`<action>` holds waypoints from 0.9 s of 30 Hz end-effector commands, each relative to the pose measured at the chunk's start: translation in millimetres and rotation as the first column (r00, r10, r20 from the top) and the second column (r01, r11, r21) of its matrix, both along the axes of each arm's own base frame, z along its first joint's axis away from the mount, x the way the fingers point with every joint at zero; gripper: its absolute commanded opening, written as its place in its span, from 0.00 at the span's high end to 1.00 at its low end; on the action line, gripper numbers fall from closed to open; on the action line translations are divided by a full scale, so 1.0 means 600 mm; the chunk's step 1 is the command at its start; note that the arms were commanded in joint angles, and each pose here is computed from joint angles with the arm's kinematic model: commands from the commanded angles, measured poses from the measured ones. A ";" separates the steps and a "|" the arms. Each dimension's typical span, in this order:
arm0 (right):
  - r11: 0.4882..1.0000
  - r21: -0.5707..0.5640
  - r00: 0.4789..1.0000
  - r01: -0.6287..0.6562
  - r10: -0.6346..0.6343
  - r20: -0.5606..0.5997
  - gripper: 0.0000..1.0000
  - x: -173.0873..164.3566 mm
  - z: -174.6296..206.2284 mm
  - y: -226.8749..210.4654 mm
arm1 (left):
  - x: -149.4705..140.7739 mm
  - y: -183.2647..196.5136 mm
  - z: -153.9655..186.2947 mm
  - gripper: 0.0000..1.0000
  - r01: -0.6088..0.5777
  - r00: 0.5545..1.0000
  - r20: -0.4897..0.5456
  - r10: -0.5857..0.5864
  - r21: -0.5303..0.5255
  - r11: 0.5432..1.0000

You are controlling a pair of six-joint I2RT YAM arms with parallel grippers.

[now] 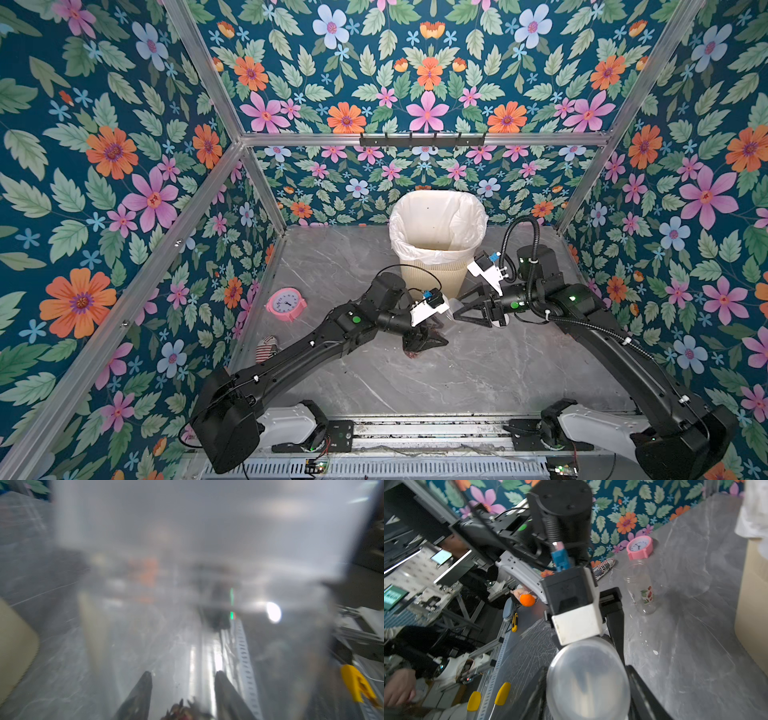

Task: Empty the moldy dried flower tea in the jars
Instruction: Unscrew the lid from the jar.

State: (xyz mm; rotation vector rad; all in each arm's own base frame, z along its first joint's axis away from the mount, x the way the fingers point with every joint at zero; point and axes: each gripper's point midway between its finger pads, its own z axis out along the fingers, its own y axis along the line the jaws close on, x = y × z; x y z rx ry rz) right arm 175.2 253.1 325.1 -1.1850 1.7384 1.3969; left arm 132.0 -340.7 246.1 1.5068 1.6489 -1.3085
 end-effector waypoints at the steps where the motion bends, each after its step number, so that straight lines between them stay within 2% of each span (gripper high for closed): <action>1: 0.993 0.033 0.988 -0.115 0.111 0.107 0.50 -0.039 -0.004 -0.010 | -0.051 0.000 0.074 0.75 0.184 0.981 -0.024 -0.191 -0.172 0.968; 4: 0.987 0.080 0.984 -0.139 0.128 0.125 0.45 -0.049 0.008 -0.015 | -0.059 0.005 0.093 0.75 0.204 0.978 -0.005 -0.209 -0.198 0.959; 7: 0.985 0.109 0.988 -0.134 0.124 0.098 0.32 -0.046 0.019 -0.013 | -0.051 0.005 0.093 0.75 0.180 0.984 0.021 -0.179 -0.184 0.966; 8: 0.987 0.111 0.991 -0.114 0.105 0.083 0.26 -0.040 0.022 -0.011 | -0.046 0.003 0.089 0.75 0.168 0.986 0.035 -0.165 -0.173 0.971; 12: 0.995 0.101 0.999 0.011 -0.016 0.052 0.16 -0.001 0.036 -0.005 | -0.008 -0.005 0.066 0.78 0.055 0.994 0.101 -0.043 -0.123 0.991; 15: 0.992 0.089 0.996 0.089 -0.089 0.003 0.15 0.026 0.043 -0.001 | 0.038 -0.007 0.038 0.78 -0.079 0.982 0.169 0.089 -0.065 0.995; 20: 0.986 0.051 0.985 0.159 -0.156 -0.068 0.15 0.059 0.036 0.005 | 0.081 -0.009 0.004 0.78 -0.201 0.959 0.205 0.197 -0.004 0.980; 27: 0.989 0.014 0.983 0.149 -0.146 -0.112 0.23 0.069 0.010 0.010 | 0.088 -0.011 0.001 0.79 -0.223 0.950 0.218 0.224 -0.029 0.974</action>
